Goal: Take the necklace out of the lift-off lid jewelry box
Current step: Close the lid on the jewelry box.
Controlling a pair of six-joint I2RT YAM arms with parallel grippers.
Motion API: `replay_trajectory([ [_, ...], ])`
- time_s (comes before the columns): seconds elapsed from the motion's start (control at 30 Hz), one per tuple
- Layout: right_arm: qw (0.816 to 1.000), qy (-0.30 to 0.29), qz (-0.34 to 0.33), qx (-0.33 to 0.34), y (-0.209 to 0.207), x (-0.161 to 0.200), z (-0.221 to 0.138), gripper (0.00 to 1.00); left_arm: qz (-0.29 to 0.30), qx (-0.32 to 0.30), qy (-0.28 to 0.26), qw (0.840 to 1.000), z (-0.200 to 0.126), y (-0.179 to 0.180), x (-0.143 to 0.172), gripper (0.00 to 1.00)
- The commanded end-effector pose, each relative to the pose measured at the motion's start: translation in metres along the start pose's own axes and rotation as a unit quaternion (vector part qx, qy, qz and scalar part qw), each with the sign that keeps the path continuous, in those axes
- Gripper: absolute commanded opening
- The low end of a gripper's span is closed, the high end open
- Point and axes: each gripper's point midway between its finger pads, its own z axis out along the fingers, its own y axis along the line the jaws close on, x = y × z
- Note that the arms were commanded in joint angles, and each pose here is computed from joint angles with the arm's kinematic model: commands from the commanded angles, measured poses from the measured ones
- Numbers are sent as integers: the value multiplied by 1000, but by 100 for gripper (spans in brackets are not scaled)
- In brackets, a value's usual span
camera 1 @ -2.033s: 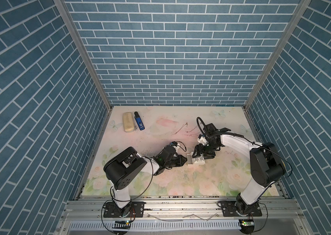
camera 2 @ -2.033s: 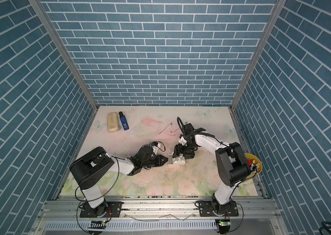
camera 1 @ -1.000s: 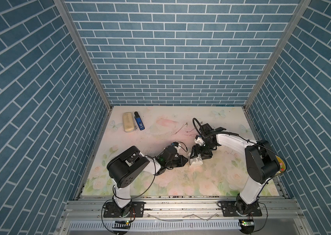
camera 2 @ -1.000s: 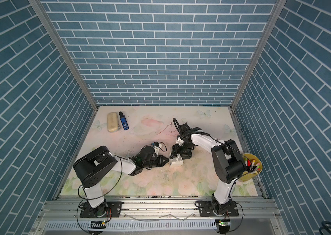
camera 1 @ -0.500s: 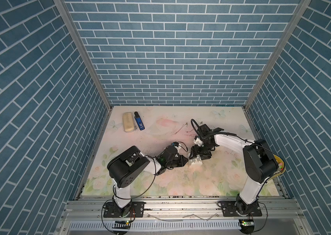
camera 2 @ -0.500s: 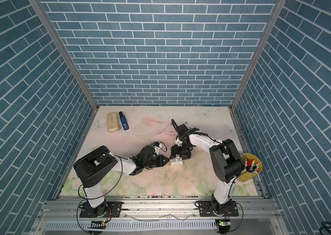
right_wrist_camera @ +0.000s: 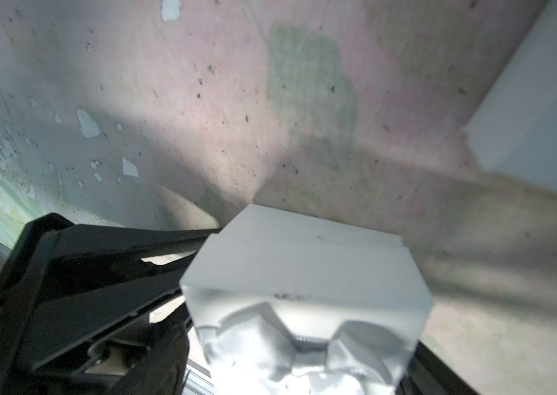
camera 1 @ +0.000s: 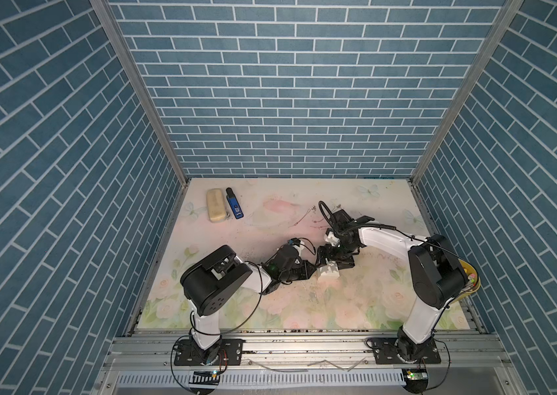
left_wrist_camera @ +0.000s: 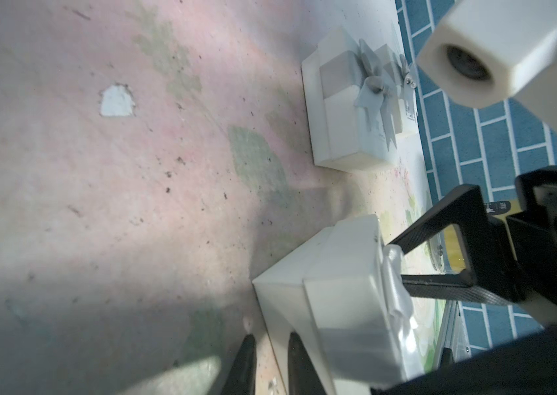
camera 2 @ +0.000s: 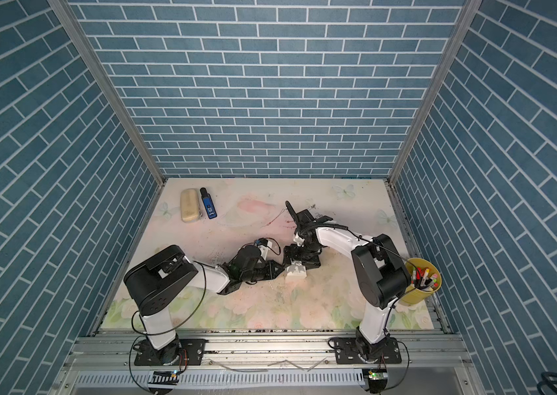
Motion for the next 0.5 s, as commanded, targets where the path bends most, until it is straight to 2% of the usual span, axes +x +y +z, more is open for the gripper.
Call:
replay_trajectory([
  [0.0, 999, -15, -10, -26, 13, 0, -8, 97, 6, 6, 5, 1000, 1, -8, 2, 20],
  [0.47, 998, -31, 13, -45, -4, 0, -23, 99, 4, 0, -1, 1000, -6, -3, -1, 21],
])
